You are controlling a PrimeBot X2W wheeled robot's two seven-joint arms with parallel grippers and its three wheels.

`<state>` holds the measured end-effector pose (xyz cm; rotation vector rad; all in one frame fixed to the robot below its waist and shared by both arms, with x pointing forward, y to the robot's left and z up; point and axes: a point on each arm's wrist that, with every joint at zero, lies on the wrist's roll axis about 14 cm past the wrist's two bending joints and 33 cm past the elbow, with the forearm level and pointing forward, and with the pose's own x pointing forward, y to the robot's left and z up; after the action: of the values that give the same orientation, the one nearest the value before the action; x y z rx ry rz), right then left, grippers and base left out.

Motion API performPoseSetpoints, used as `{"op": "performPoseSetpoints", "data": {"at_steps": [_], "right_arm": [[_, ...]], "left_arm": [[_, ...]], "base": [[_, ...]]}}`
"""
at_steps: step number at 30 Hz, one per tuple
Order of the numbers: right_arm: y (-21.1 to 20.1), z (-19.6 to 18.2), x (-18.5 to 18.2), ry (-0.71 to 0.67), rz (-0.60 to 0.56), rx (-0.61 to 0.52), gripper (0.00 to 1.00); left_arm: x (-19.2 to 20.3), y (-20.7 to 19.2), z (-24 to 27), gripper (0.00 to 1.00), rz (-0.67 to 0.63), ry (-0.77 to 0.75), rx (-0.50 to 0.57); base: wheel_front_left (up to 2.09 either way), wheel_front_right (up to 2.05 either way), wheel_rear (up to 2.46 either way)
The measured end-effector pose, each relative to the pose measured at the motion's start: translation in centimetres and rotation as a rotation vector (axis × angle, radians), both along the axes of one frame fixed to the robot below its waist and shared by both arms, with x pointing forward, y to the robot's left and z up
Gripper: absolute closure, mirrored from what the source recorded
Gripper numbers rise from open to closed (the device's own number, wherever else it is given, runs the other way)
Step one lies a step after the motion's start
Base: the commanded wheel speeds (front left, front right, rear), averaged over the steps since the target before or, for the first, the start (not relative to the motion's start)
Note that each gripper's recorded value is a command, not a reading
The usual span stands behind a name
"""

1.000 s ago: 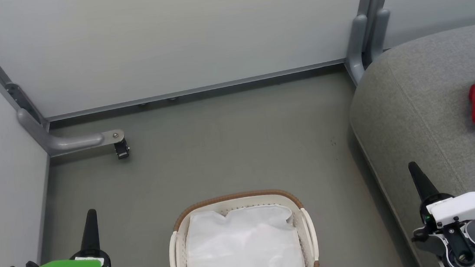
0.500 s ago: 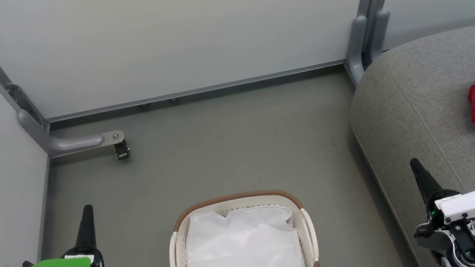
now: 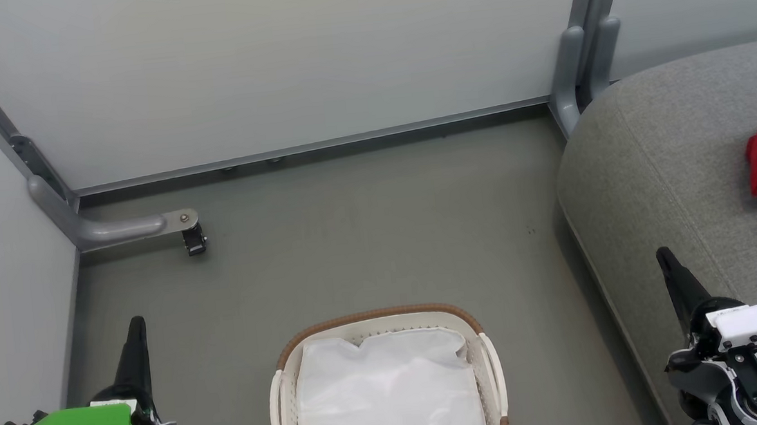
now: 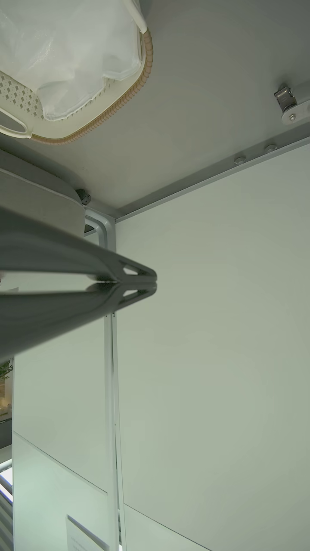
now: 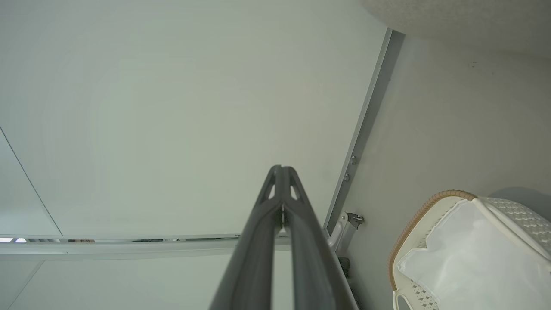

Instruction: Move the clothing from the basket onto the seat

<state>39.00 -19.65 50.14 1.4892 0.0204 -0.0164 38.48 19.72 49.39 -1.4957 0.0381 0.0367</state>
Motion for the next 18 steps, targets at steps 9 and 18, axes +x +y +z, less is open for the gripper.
{"op": "performPoseSetpoints", "data": {"at_steps": [9,18], "right_arm": [[-0.17,0.48,0.0,-0.018,0.0,0.064,1.0],[-0.25,0.64,0.0,-0.024,-0.002,0.087,1.0]], "left_arm": [[0.14,0.12,0.62,1.0,0.0,-0.023,-0.057],[0.28,0.2,0.99,1.0,0.002,-0.036,-0.081]], "base": [[0.0,0.0,0.0],[0.0,0.0,0.0]]}}
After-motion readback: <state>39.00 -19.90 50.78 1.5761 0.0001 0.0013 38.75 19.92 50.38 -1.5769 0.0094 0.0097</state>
